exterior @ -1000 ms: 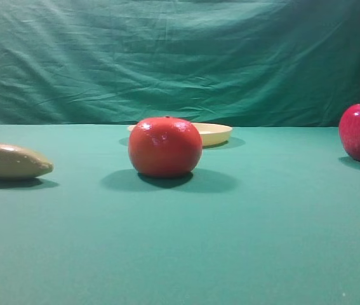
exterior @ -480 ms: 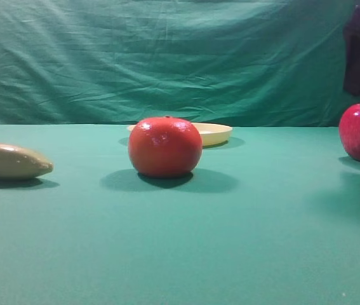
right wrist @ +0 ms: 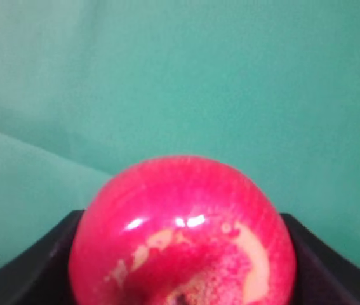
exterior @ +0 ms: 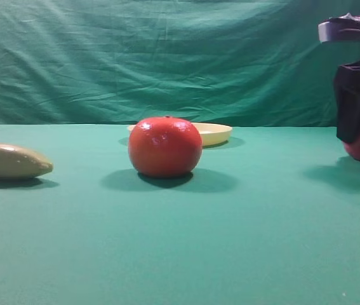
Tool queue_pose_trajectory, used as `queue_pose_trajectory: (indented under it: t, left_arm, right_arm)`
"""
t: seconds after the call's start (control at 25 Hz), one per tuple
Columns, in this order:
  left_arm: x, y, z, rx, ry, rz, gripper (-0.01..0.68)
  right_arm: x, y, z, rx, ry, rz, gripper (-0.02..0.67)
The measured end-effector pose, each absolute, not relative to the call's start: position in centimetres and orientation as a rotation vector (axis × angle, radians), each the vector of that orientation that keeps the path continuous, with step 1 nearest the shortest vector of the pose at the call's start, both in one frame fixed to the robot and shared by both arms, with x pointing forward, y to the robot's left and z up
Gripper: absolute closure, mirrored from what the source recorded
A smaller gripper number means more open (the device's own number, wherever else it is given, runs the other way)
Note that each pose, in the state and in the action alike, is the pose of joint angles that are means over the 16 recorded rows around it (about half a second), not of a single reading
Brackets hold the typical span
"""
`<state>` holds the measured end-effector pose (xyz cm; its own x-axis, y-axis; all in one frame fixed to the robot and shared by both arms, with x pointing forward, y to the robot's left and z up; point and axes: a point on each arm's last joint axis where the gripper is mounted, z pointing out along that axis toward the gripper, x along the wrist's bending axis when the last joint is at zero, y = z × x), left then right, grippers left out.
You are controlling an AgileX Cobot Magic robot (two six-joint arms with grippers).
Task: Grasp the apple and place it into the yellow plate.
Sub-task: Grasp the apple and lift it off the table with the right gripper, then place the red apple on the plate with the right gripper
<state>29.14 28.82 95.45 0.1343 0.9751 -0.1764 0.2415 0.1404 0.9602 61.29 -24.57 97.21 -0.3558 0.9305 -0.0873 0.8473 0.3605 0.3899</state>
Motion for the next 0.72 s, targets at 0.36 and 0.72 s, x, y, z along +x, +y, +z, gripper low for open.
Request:
queue_pose_trajectory:
  t: [0.36, 0.72]
  left_arm:
    - [29.1, 28.8, 95.4, 1.322, 1.329, 0.857, 0.516]
    - [29.1, 28.8, 95.4, 1.322, 1.329, 0.857, 0.516]
  right_arm:
    - [63.6, -19.5, 102.3, 1.385, 2.339, 0.54, 0.14]
    - [66.1, -11.8, 103.4, 1.169, 2.366, 0.687, 0.14]
